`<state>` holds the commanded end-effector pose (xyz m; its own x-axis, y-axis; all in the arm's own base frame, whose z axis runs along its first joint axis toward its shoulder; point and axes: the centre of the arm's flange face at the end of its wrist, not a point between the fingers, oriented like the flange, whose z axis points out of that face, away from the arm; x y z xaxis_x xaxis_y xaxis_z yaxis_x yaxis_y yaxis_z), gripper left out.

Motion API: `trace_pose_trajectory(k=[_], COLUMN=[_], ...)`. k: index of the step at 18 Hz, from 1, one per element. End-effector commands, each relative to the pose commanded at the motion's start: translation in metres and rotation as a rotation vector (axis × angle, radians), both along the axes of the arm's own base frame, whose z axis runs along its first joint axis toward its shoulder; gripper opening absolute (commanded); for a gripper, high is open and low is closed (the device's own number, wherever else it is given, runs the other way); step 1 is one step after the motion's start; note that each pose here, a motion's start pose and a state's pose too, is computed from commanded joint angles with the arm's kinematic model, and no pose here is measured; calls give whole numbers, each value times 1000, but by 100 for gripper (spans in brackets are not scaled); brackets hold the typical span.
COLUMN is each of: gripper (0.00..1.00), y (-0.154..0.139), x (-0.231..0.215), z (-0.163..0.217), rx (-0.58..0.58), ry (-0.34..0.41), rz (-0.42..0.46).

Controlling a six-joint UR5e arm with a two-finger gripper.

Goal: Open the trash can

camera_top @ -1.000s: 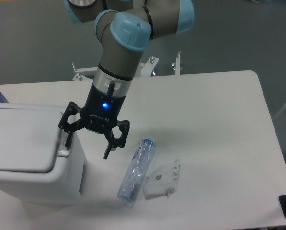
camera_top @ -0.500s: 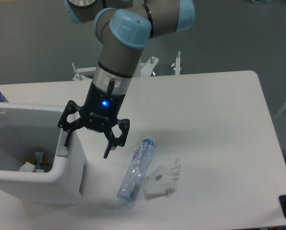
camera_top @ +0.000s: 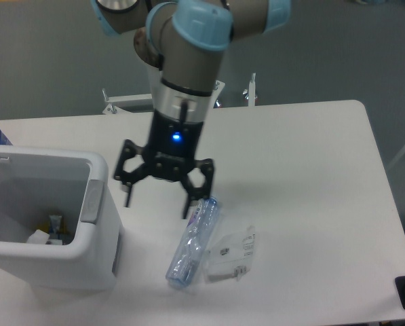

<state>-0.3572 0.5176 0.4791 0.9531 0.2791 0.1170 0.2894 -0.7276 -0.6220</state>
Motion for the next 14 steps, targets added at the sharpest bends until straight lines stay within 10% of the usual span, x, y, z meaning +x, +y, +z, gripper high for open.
trace_pose_trajectory(k=[14], gripper=[100], y=[-102], x=[-162], z=[-87], rx=[-163], ry=[145], rz=[-50])
